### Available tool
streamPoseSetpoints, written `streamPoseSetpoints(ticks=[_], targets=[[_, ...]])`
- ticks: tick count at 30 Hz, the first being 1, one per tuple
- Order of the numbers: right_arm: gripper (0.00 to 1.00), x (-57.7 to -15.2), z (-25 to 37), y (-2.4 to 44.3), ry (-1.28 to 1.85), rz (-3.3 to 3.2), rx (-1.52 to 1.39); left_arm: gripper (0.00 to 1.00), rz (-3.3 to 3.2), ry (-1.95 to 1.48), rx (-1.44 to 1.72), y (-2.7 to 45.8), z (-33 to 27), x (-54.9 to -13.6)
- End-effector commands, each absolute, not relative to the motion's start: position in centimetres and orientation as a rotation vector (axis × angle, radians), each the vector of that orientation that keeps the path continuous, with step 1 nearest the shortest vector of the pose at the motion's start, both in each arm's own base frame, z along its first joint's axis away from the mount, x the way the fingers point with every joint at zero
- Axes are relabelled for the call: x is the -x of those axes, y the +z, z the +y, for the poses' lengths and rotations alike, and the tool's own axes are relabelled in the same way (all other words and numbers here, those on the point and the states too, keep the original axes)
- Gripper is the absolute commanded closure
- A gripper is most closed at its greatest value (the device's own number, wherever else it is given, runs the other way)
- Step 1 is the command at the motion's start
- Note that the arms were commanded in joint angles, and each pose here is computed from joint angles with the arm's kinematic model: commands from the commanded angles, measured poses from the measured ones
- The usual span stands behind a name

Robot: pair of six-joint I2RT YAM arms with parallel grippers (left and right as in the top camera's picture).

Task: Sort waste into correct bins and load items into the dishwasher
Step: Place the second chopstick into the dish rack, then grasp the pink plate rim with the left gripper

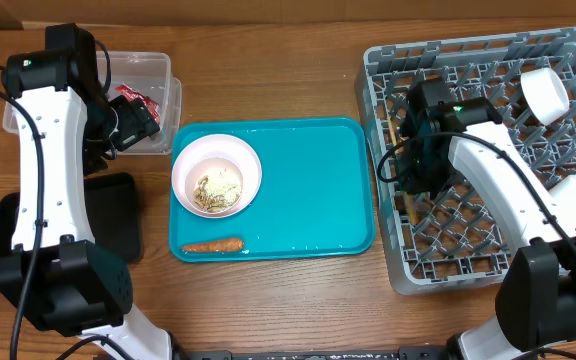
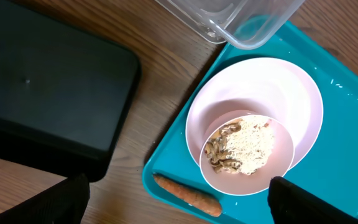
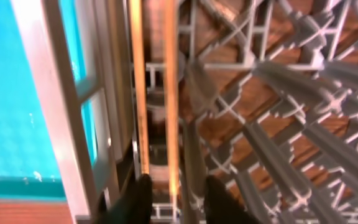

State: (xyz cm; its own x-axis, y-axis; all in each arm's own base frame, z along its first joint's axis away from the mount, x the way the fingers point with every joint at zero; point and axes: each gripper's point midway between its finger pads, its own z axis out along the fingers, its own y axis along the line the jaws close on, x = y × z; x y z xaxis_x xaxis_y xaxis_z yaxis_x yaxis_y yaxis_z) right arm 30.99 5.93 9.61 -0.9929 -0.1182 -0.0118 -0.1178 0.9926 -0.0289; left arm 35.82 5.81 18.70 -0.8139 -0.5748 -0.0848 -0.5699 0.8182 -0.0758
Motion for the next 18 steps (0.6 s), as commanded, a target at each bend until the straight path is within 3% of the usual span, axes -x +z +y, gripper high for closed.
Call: streamPoseSetpoints(ticks=[1,7,9,18], targets=[[0.66,-32.3,6.4,12.8,-0.006,3.031,0.178,0.06,2.894,-0.112,0.892,19.1,5.0,-35.7],[0.63,-34.1,5.3,18.8,-0.019,2.842,0.038,0.06,2.901,-0.156,0.821,19.2,3.1,-36.4],[0.54,-34.9,3.7,20.7,-0.018,2.767,-0.067,0.07,2.903,-0.165,0.757,19.3,1.3,-36.9],[0.52,-34.7,-0.5,21.3,-0.023,2.747,-0.241,0.06,2.932,-0.201,0.505,17.3,-6.9,-38.5]])
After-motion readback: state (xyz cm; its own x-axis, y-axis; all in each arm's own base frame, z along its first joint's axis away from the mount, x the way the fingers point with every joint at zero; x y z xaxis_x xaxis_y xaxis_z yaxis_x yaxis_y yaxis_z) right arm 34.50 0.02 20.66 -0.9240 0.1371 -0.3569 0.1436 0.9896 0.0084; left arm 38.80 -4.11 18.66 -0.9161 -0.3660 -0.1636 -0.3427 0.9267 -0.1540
